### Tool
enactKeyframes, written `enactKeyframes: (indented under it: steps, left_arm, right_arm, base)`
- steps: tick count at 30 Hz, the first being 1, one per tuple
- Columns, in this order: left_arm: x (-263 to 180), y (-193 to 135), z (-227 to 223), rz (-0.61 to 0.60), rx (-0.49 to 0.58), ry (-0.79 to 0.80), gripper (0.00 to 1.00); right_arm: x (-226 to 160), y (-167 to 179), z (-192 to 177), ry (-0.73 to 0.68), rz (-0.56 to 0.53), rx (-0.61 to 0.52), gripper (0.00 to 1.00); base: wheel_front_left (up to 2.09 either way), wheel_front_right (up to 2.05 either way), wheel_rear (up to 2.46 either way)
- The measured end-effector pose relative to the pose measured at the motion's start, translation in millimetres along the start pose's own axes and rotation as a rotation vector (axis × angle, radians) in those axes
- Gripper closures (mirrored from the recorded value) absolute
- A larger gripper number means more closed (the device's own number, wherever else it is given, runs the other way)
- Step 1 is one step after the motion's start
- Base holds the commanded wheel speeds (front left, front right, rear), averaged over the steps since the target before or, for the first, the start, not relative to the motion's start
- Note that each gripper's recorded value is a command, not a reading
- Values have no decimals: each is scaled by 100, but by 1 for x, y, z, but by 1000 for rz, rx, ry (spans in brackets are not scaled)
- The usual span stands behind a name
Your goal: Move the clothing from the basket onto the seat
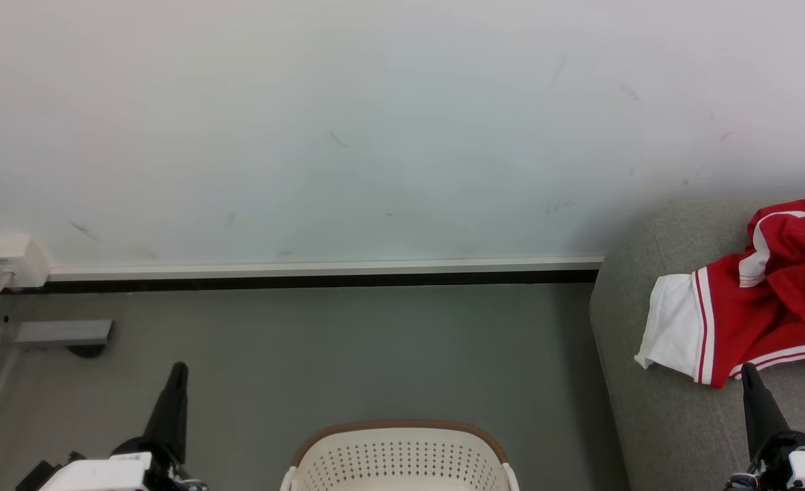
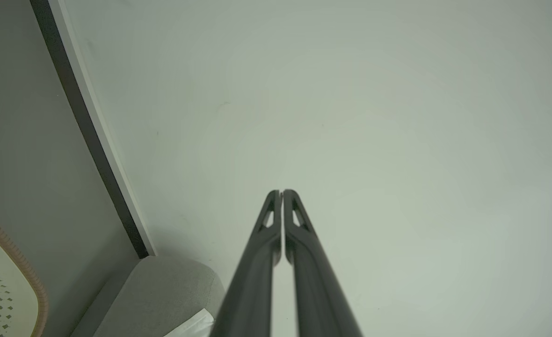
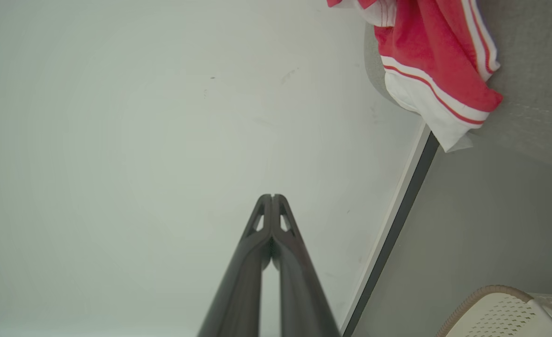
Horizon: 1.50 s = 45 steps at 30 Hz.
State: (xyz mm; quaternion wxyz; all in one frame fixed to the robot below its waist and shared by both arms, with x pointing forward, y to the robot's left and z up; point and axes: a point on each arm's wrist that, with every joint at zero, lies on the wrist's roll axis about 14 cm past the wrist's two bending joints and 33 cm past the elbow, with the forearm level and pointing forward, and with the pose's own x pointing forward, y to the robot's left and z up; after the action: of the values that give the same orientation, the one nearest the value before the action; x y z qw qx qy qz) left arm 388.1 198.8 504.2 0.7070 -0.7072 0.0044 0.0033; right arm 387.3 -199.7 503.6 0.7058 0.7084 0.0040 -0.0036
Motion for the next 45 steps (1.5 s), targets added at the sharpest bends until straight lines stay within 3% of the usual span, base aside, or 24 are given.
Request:
enactKeyframes:
  steps: [45]
  left_arm:
    - [0,0,0,0,0,0,100]
  right_arm:
    - [0,0,0,0,0,0,100]
  base:
    - [0,0,0]
